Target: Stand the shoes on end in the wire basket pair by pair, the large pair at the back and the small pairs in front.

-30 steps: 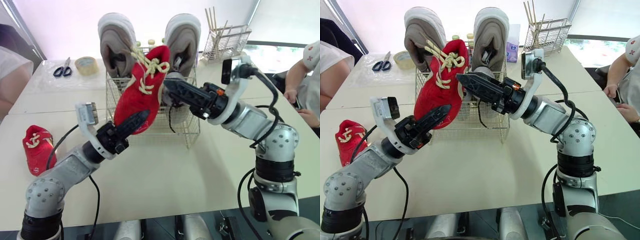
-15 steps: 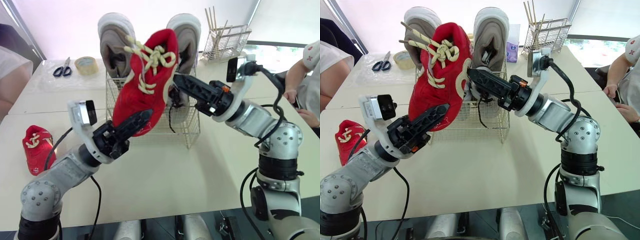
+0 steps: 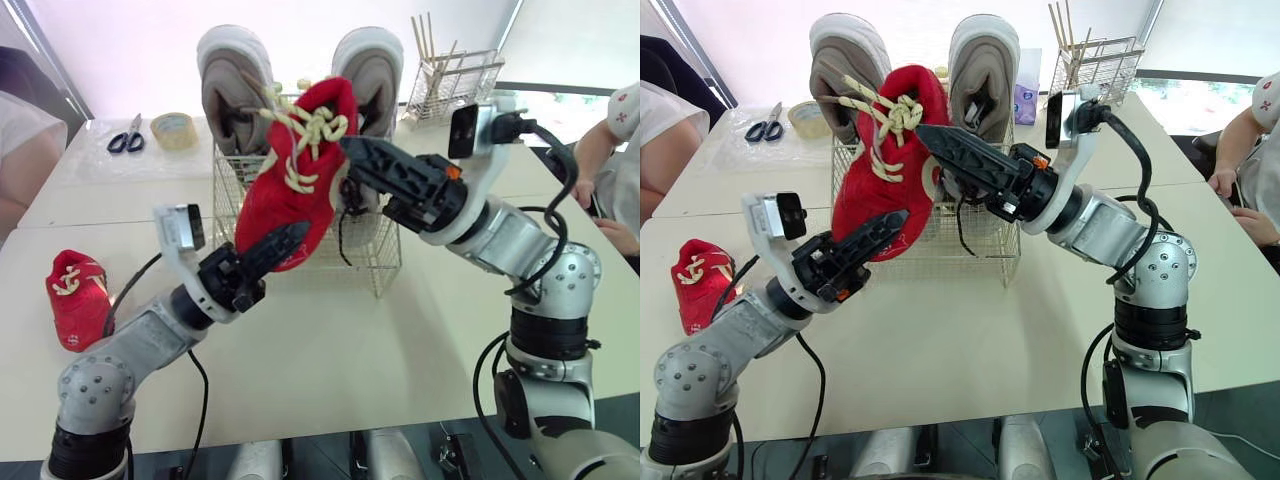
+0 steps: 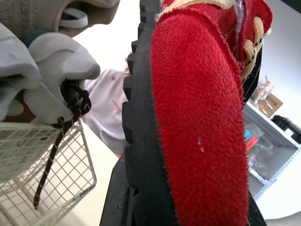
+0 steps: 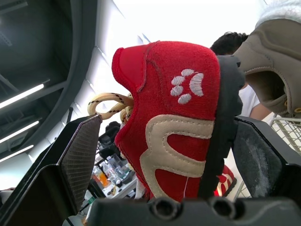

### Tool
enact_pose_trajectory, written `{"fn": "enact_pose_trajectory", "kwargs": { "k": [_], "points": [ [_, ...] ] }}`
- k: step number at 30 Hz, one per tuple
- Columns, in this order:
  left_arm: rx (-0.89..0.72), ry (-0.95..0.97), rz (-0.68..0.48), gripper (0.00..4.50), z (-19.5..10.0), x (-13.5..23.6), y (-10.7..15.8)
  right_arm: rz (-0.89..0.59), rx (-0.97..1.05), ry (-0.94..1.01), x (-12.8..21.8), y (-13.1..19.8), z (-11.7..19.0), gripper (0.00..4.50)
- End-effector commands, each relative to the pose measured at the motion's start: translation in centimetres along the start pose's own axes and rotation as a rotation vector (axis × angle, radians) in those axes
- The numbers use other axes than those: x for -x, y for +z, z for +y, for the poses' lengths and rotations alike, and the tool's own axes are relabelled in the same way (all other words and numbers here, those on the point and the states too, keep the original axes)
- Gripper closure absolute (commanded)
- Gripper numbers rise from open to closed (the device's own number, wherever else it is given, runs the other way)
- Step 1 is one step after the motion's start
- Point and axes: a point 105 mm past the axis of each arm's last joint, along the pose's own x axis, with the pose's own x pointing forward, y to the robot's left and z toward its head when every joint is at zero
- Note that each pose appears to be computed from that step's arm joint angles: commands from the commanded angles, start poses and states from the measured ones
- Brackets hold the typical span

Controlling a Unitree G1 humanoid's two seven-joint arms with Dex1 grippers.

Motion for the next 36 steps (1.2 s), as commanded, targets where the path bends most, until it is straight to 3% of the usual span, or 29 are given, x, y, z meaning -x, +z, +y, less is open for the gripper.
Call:
{"fn": "enact_pose_trajectory", "kwargs": {
  "k": [1, 7, 8, 10, 15, 17, 21, 25, 29, 32, 36],
  "points": [
    [-0.026, -0.066, 0.052, 3.88, -1.4, -0.5, -0.7, 0.003, 0.061, 0.014, -0.8, 0.1, 0.5, 0.04],
    [-0.017, -0.051, 0.065, 3.88, -1.2, -0.2, -1.3, -0.010, 0.073, 0.018, -0.9, 0.2, 0.4, 0.04],
    [-0.018, -0.047, 0.056, 3.88, -1.1, -0.2, -1.1, -0.014, 0.073, 0.022, -0.8, 0.3, 0.4, 0.27],
    [-0.028, -0.033, 0.047, 3.88, -0.8, 0.0, -0.8, -0.013, 0.075, 0.034, -0.6, 0.4, 0.7, 0.95],
    [-0.044, -0.015, 0.065, 3.88, -0.5, 0.1, -0.7, 0.010, 0.101, 0.080, -0.3, 0.6, 1.6, 3.25],
    [-0.062, -0.003, 0.092, 3.10, -0.4, 0.2, -1.0, 0.031, 0.129, 0.100, -0.3, 0.8, 1.9, 3.84],
    [-0.201, 0.120, 0.206, 1.17, 1.0, 1.6, -0.7, 0.147, 0.320, 0.088, 0.2, 2.0, 1.5, 3.84],
    [-0.395, 0.177, 0.412, 1.17, 0.1, 4.2, 1.2, 0.306, 0.581, 0.076, 1.3, 4.0, -1.0, 3.84],
    [-0.488, 0.165, 0.523, 1.17, -1.9, 4.8, 2.9, 0.383, 0.664, 0.124, 1.5, 4.6, -3.0, 3.84],
    [-0.506, 0.179, 0.582, 1.17, -2.8, 5.2, 2.8, 0.440, 0.686, 0.138, 1.8, 3.7, -4.5, 3.84],
    [-0.490, 0.222, 0.574, 1.17, -2.7, 5.7, 2.8, 0.460, 0.662, 0.166, 2.0, 2.4, -4.9, 3.84]
  ]
}}
